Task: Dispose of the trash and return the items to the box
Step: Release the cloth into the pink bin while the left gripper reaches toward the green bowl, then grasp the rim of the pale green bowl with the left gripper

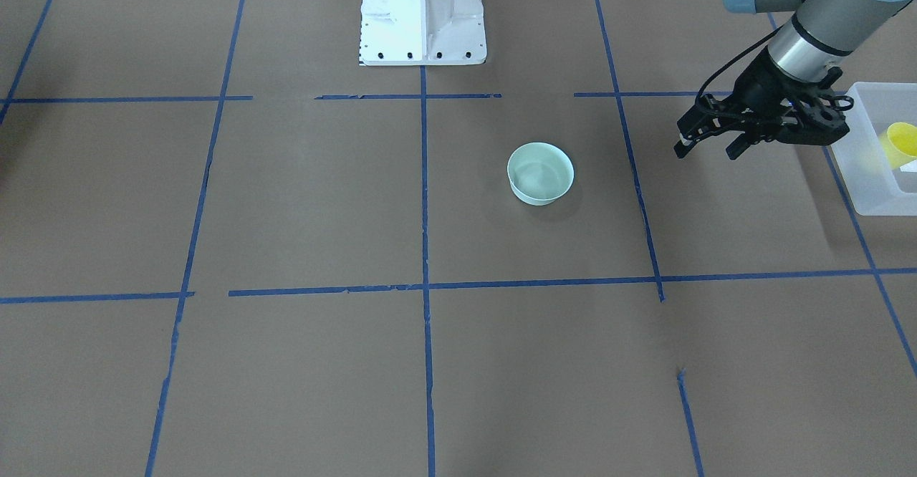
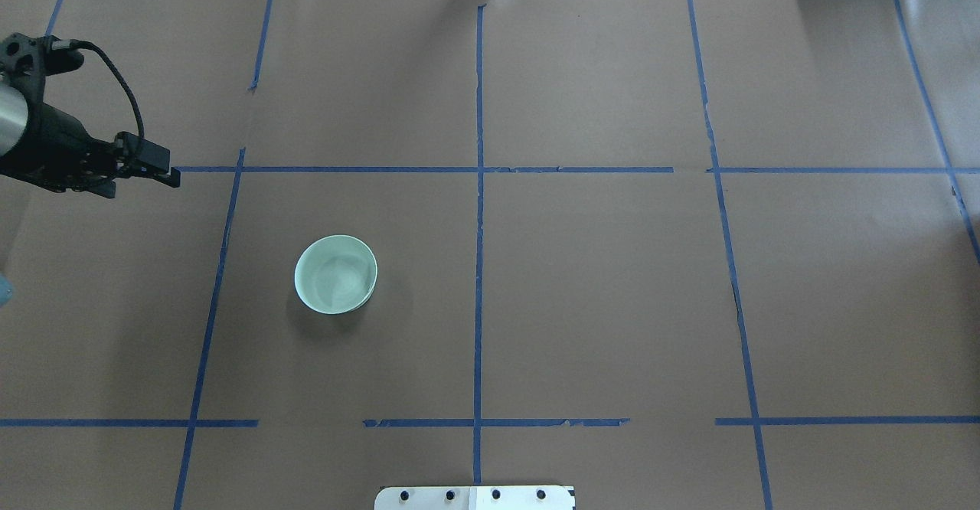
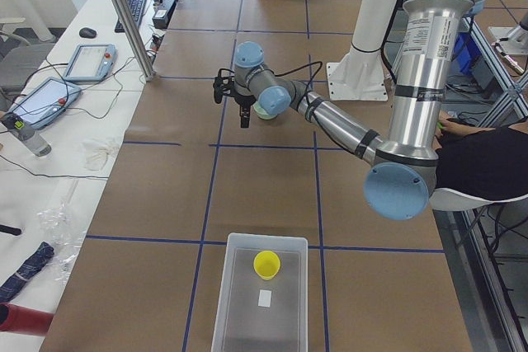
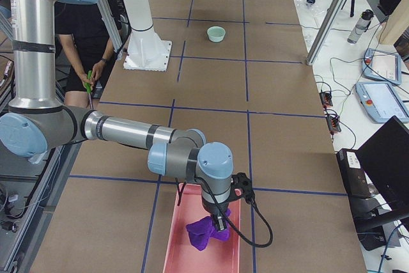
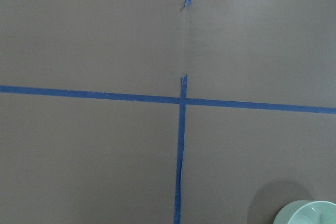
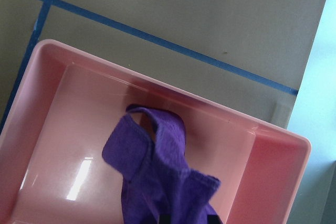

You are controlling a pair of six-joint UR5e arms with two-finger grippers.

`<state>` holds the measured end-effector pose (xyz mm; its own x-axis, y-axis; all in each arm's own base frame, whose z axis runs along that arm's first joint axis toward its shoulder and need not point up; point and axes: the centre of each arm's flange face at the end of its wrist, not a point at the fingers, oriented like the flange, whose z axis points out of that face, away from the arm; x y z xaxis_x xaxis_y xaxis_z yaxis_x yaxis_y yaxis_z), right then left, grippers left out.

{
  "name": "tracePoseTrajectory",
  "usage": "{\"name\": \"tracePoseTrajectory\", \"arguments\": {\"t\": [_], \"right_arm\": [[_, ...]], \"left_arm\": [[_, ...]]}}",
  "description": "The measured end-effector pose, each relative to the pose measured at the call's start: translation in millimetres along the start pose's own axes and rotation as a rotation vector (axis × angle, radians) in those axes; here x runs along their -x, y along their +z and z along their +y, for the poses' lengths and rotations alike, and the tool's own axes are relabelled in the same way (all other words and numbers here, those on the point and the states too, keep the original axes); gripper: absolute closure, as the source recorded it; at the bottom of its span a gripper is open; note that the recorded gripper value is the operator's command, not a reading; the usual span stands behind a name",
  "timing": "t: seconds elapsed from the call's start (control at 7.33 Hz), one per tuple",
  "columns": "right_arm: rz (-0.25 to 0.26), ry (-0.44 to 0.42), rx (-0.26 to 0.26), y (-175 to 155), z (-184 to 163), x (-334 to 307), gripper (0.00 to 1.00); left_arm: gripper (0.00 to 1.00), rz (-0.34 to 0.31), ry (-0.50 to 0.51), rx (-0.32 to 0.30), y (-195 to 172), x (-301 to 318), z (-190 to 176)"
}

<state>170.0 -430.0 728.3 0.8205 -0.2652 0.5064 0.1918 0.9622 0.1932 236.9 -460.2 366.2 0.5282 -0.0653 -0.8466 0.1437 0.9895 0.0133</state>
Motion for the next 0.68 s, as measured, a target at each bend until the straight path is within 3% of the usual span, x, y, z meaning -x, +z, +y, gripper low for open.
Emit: {"name": "tracePoseTrajectory", "arguments": {"t": [0.41,0.68], "right_arm": [[-0.115,0.154,-0.070,-5.3,-14.4,16.7,0.00],[-0.129,0.178,-0.100,-24.4,-36.1,44.5,0.00]], "left_arm": [[0.00,0.014,-0.027,0.027,34.0,-46.9,27.3],[0.02,0.008,-0.060,0.034,66.5,-84.9,45.0]]}}
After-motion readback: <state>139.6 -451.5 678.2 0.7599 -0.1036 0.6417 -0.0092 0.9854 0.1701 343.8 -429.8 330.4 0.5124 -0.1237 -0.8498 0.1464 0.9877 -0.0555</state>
